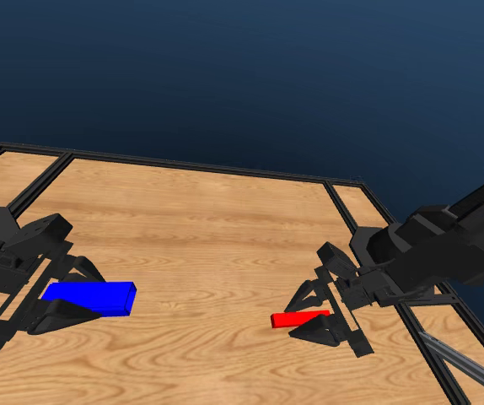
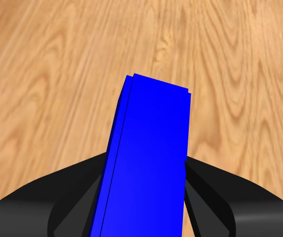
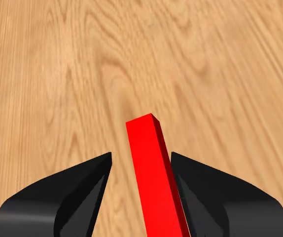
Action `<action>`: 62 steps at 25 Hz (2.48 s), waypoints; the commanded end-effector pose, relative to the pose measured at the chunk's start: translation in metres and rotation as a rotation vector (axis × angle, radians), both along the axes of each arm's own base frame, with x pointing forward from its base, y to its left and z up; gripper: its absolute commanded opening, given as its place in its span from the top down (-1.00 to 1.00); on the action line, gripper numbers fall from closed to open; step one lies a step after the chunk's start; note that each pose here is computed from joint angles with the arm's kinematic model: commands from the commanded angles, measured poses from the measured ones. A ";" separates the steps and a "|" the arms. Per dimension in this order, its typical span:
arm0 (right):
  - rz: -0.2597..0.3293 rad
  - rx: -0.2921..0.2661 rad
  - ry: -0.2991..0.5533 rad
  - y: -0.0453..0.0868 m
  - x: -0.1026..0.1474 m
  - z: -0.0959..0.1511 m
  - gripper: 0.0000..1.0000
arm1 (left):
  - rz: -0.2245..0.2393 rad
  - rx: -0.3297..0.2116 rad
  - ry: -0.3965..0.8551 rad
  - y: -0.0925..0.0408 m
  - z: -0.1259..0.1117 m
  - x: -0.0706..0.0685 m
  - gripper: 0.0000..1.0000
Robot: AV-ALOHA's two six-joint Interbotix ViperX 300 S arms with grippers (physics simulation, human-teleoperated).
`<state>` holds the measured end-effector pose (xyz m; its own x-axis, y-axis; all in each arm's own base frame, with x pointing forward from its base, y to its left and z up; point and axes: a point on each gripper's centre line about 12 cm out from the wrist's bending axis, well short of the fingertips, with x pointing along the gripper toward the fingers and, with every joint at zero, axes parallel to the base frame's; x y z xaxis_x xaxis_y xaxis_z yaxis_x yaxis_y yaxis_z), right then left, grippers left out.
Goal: Insert peg into socket
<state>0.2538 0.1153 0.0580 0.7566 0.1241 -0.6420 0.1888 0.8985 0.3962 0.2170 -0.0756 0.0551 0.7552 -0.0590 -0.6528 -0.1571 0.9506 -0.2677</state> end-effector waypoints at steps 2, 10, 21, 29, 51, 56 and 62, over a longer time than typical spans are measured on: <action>0.047 -0.046 -0.005 0.018 -0.002 -0.008 1.00 | 0.027 -0.034 -0.041 -0.007 0.008 0.029 1.00; 0.108 -0.200 -0.114 0.005 0.009 0.014 1.00 | 0.007 -0.058 -0.101 -0.012 0.031 0.060 1.00; 0.106 -0.310 -0.256 -0.028 0.070 0.074 1.00 | -0.063 -0.019 -0.168 -0.023 0.061 0.100 1.00; 0.139 -0.335 -0.270 -0.028 0.091 0.090 1.00 | -0.076 -0.015 -0.182 -0.027 0.065 0.114 1.00; 0.125 -0.344 -0.308 -0.023 0.127 0.089 1.00 | -0.104 0.040 -0.228 -0.022 0.075 0.133 1.00; 0.147 -0.350 -0.293 -0.021 0.134 0.084 1.00 | -0.098 0.042 -0.240 -0.020 0.077 0.138 1.00; 0.187 -0.345 -0.308 -0.009 0.162 0.089 1.00 | -0.108 0.041 -0.261 -0.022 0.086 0.144 1.00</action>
<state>0.3956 0.1039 0.1258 0.8696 0.0901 -0.4855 -0.0584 0.9951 0.0802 0.3445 -0.0999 0.1145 0.8305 -0.1340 -0.5407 0.0035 0.9719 -0.2355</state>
